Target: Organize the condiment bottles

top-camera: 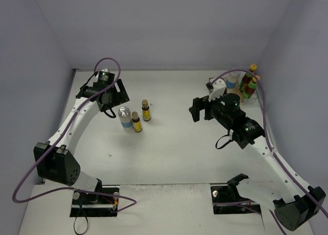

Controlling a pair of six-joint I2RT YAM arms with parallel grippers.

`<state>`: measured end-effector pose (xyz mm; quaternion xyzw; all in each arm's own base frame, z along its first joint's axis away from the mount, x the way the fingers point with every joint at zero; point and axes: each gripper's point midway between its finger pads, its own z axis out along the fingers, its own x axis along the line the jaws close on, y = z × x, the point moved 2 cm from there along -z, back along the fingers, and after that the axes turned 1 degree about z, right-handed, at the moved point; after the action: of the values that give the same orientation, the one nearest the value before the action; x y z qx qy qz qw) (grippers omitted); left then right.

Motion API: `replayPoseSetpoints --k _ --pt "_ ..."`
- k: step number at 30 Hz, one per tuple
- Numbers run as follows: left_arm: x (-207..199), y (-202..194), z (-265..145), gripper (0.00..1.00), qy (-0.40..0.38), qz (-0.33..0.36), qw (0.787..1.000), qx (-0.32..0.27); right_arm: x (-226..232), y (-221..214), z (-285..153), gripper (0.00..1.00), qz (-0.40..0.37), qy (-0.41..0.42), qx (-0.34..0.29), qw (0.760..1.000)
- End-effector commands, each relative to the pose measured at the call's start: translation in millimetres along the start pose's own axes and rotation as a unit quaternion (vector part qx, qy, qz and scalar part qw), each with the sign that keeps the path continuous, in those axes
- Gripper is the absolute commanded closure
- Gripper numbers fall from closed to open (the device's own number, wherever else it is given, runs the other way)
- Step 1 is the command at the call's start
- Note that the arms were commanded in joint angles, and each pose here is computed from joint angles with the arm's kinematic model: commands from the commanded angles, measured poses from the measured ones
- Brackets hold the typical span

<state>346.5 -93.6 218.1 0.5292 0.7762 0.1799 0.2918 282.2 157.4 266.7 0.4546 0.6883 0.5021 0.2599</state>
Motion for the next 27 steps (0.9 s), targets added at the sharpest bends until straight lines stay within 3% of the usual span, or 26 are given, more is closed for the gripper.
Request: replayPoseSetpoints --k 1,8,16,19,20,23,24,27 --pt "-16 9 -6 0.19 -0.016 -0.019 1.0 -0.004 -7 6 -6 0.04 0.01 -0.018 -0.02 1.0" --pt "-13 -20 12 0.19 0.014 -0.006 0.998 0.054 -10 -4 -3 0.04 0.013 -0.024 -0.015 1.0" --pt "-4 -38 18 0.23 0.045 0.009 0.996 0.078 -10 -12 1 0.04 0.014 -0.024 -0.009 1.0" --pt "0 -44 20 0.4 0.052 0.009 0.995 0.086 -10 -13 2 0.04 0.013 -0.024 -0.008 1.0" --pt "1 -45 20 0.5 0.053 0.009 0.995 0.086 -10 -13 3 0.04 0.012 -0.024 -0.007 1.0" --pt "6 -45 16 0.65 0.061 0.009 0.995 0.08 -9 -13 3 0.04 0.013 -0.02 -0.008 1.0" --pt "10 -45 13 0.76 0.067 0.015 0.994 0.081 -9 -13 4 0.04 0.012 -0.02 -0.007 1.0" --pt "16 -33 -3 0.94 0.081 0.036 0.994 0.062 -8 -11 3 0.04 0.014 -0.018 -0.01 1.0"
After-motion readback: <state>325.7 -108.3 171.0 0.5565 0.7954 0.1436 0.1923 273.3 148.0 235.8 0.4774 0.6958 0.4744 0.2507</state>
